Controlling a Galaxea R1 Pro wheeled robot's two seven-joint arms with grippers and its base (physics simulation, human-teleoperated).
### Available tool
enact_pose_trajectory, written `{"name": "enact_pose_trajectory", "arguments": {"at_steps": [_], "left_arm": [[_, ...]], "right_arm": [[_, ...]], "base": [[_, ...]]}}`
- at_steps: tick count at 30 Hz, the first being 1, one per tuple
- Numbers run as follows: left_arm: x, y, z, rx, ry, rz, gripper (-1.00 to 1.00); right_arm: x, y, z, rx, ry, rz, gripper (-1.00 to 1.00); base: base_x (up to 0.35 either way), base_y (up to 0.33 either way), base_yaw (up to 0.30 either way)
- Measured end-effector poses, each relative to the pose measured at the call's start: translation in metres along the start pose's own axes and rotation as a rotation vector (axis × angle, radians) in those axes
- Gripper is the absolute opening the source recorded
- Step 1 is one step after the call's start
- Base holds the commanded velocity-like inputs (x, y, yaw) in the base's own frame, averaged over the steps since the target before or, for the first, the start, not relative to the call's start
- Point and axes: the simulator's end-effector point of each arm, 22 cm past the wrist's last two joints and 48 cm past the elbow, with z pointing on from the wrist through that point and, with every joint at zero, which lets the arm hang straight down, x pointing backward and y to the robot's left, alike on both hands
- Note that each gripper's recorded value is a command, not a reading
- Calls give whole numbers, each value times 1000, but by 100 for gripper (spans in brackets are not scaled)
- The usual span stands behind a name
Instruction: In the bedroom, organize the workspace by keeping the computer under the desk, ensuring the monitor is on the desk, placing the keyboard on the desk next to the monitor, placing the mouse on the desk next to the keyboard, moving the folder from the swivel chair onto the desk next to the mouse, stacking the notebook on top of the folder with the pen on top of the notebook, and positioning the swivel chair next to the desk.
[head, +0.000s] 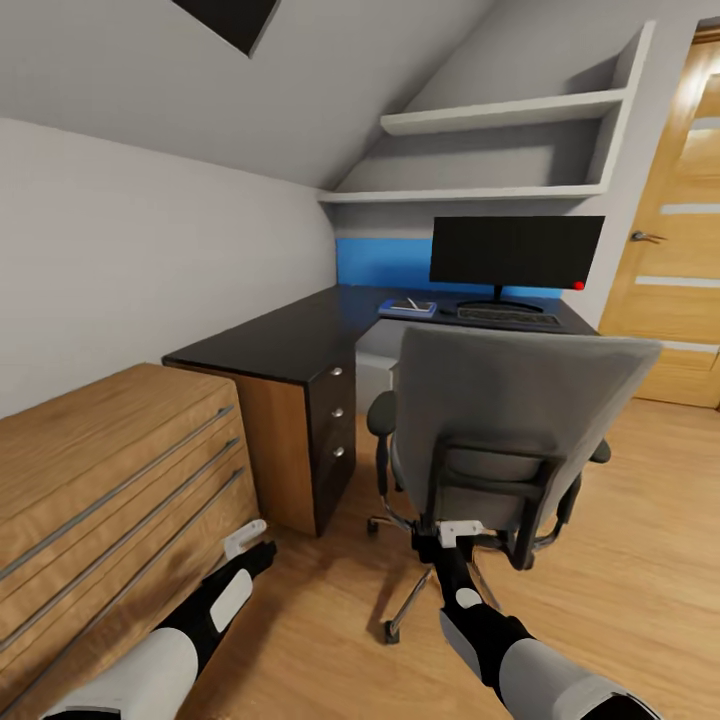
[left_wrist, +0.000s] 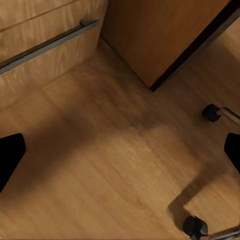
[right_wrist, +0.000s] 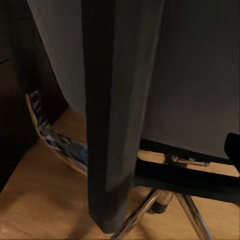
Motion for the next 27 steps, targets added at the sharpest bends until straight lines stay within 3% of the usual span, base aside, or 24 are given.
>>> {"name": "enact_pose_trajectory", "arguments": {"at_steps": [7,12,25,27], "left_arm": [[5,-9,-1,12,7,5,100],[8,-16,-2,27,7,47,100],[26,-45,-8,65,28,68,100],[26,-48,-9,68,24,92,100]], "right_arm": [[0,-4,0,13,0,15,100],[0,0,0,0,-1,1,100],[0,-1,0,1,-1,-1,100],[0,-1,0,2,-1,-1,100]], "base": [[0,0,257],[0,0,219],[0,0,21],[0,0,0]]}}
